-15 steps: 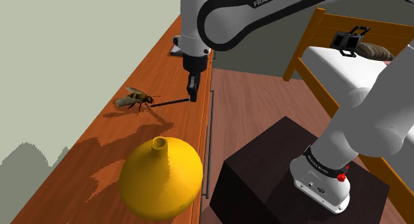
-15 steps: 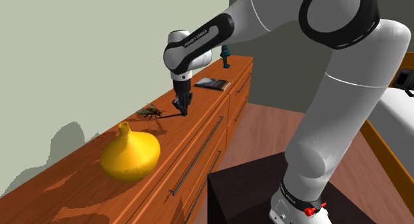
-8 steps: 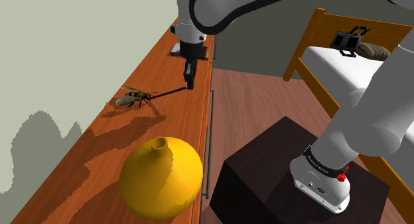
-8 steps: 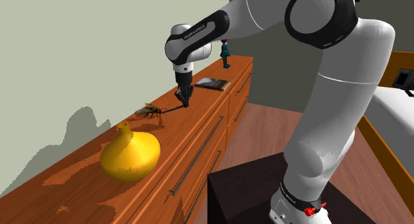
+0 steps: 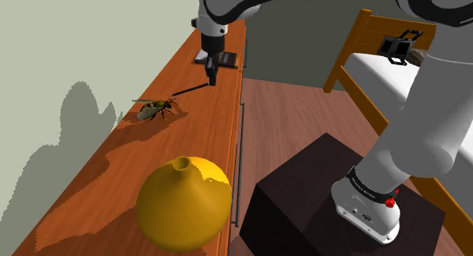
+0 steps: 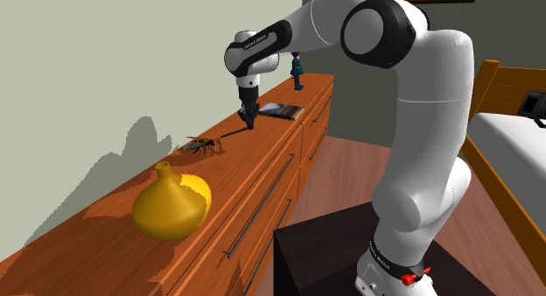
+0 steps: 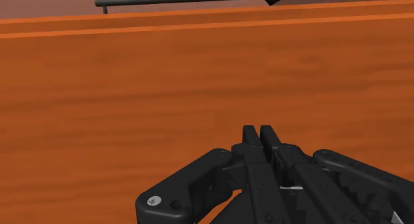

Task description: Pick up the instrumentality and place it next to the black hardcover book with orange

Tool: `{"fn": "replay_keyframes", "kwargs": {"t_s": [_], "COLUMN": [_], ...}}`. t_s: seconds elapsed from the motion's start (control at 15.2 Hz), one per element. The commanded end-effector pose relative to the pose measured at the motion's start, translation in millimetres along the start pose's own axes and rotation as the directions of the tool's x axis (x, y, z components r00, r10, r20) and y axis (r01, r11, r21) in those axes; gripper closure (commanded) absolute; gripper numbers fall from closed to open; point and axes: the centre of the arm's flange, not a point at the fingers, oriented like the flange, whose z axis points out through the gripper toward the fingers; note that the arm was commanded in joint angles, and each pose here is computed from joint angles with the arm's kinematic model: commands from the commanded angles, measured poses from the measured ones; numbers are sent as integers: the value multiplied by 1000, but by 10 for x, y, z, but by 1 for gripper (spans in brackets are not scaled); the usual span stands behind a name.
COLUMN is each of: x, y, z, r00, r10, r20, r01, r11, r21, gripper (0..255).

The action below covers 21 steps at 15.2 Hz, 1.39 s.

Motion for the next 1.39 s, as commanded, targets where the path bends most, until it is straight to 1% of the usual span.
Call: {"fn": "replay_keyframes", "kwargs": {"t_s": [0.0, 0.66, 1.32], "x": [106, 573, 589], "y": [249, 1437, 1464], "z": [-17, -95, 433], "r00": [1000, 1000, 1000], "r10": [0, 0, 0], "r20": [0, 0, 0], "r01": [0, 0, 0], "r11": [1000, 1000, 1000], "r21": [0, 0, 0], "gripper": [255, 255, 255]}}
